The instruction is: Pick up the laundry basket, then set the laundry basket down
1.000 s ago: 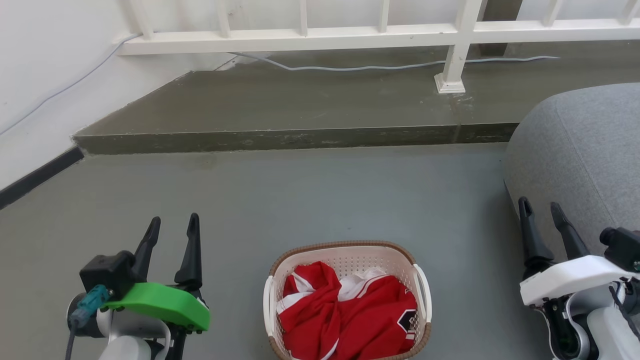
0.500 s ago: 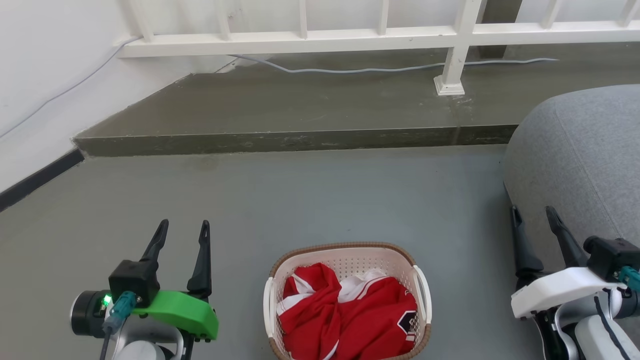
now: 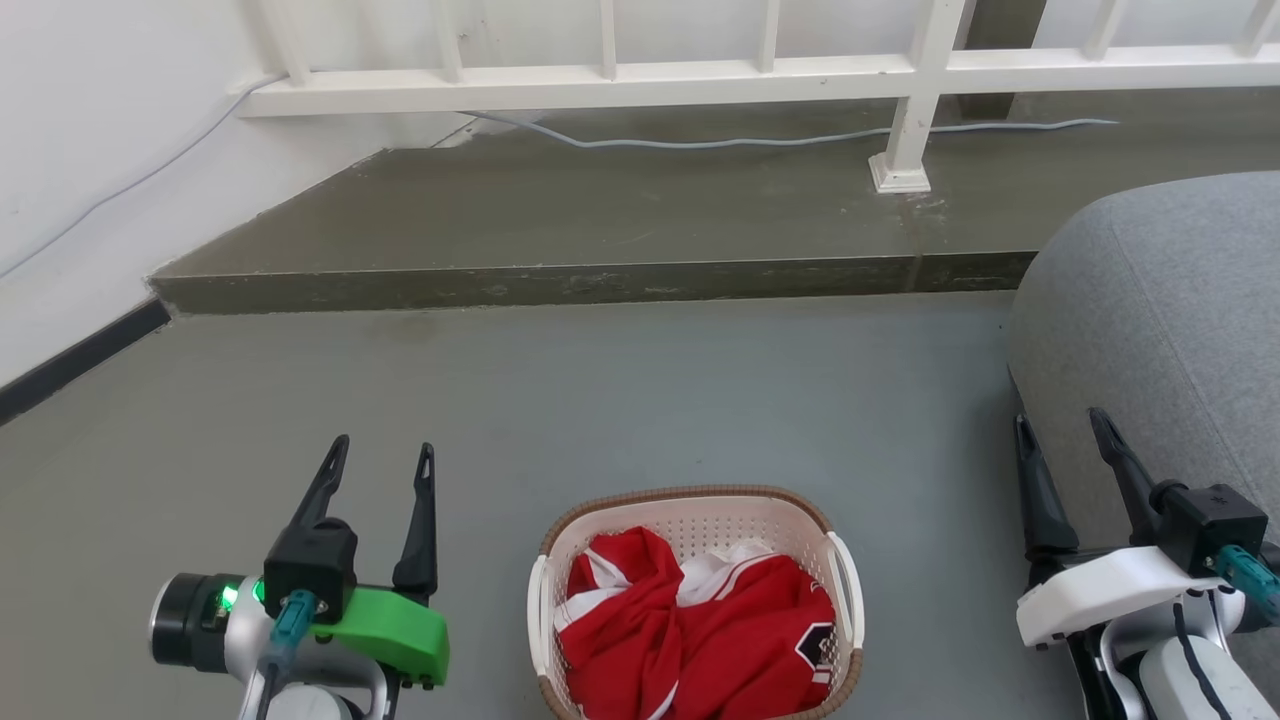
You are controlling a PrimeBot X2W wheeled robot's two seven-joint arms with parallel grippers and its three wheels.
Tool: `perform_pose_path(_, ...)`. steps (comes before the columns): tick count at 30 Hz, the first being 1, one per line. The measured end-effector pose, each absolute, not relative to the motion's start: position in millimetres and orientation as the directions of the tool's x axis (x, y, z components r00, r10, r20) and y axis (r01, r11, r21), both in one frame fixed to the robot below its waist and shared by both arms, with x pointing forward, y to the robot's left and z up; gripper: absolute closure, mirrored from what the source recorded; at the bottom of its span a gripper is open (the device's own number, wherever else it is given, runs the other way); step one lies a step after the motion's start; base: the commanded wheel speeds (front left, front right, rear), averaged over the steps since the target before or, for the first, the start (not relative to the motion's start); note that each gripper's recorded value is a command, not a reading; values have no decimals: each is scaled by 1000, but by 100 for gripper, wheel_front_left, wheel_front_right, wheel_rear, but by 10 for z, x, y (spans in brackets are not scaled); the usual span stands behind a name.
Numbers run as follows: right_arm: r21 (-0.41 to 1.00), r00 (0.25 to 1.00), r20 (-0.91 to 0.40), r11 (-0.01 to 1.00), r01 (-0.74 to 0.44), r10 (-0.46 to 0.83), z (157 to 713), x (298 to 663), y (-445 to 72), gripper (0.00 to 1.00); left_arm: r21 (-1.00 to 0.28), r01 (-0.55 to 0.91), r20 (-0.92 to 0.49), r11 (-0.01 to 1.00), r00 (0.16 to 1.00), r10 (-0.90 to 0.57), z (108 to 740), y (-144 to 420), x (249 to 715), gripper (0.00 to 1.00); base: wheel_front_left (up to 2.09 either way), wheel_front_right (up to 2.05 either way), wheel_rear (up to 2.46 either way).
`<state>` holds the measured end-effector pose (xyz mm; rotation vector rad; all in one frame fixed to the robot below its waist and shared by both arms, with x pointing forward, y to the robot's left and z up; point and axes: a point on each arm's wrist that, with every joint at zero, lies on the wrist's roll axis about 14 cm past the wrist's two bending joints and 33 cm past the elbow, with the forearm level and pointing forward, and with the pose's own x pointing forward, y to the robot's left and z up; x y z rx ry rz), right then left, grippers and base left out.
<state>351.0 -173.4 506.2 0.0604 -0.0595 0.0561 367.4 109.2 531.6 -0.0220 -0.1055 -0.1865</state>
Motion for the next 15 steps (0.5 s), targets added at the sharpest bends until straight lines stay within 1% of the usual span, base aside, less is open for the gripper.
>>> perform_pose_path(15,65,998,46,996,-56,53,5011,3515,-1746,0,-99,145,39,984,989,-142,5171,1144,3669,0,0,0,0)
